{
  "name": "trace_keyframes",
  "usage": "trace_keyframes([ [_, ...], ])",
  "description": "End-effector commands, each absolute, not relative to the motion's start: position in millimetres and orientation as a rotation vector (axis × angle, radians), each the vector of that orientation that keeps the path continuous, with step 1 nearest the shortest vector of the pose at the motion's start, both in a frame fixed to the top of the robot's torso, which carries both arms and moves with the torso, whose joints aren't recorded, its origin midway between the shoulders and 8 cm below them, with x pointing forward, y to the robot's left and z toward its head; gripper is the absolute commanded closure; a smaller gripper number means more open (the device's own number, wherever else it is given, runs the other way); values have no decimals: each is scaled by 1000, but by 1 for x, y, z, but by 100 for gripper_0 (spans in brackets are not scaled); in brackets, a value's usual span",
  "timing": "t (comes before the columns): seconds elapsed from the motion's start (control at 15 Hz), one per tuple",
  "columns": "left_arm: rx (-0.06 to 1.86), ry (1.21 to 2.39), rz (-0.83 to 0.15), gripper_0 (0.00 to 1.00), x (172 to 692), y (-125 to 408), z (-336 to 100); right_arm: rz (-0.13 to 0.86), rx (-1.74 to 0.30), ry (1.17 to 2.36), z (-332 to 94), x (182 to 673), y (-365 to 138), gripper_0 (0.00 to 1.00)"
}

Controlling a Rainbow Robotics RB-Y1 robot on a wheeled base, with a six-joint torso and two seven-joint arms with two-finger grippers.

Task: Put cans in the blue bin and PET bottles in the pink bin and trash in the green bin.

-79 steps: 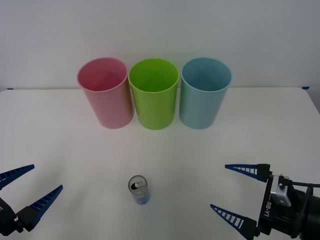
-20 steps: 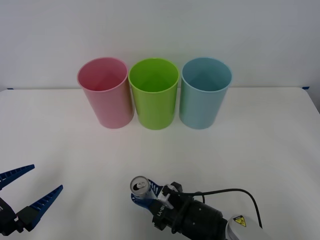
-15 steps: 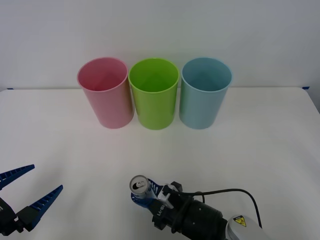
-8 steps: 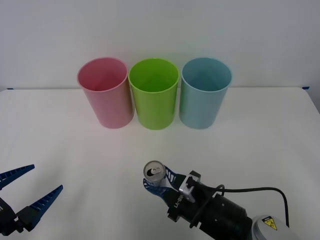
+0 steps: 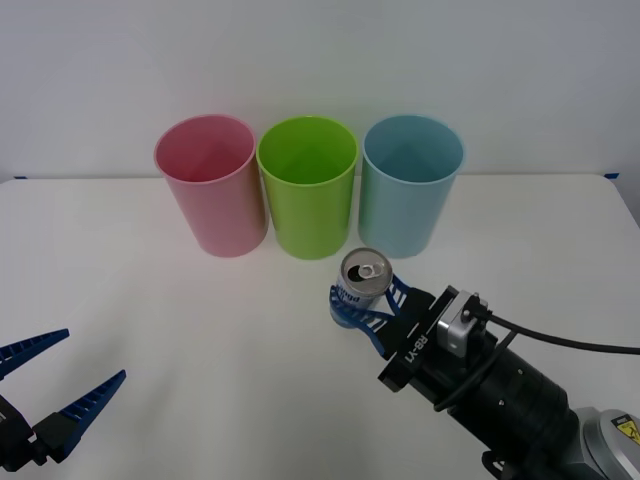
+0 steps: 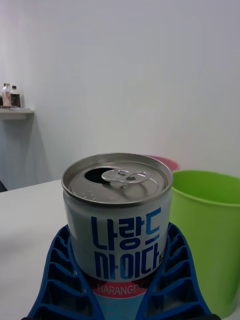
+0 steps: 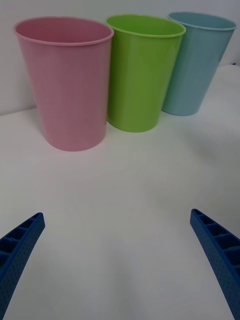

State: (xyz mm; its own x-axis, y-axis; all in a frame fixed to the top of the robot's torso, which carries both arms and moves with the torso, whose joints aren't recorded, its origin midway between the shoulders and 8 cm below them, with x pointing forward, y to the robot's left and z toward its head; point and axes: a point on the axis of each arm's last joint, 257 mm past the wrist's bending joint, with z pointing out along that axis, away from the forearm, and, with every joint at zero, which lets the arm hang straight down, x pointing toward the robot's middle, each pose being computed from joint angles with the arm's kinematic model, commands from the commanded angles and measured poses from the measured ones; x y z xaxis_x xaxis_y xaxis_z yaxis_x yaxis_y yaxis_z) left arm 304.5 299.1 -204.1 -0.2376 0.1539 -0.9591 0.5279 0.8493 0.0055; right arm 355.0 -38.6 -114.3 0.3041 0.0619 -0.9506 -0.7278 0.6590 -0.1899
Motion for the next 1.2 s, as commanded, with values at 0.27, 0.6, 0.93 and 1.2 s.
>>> trace_keyframes([
  [0.27,518,1802,-380,0,304,299,-204,581,-603,1057,-37,367,-66,100],
  [0.6,518,1802,-380,0,304,299,-204,564,-510,1004,24,405,-83,100],
  [0.93,518,1802,-380,0,304,299,-204,520,-430,1002,62,438,-107,100],
  [1.2,518,1802,-380,0,304,299,-204,474,-422,1012,67,481,-111,100],
])
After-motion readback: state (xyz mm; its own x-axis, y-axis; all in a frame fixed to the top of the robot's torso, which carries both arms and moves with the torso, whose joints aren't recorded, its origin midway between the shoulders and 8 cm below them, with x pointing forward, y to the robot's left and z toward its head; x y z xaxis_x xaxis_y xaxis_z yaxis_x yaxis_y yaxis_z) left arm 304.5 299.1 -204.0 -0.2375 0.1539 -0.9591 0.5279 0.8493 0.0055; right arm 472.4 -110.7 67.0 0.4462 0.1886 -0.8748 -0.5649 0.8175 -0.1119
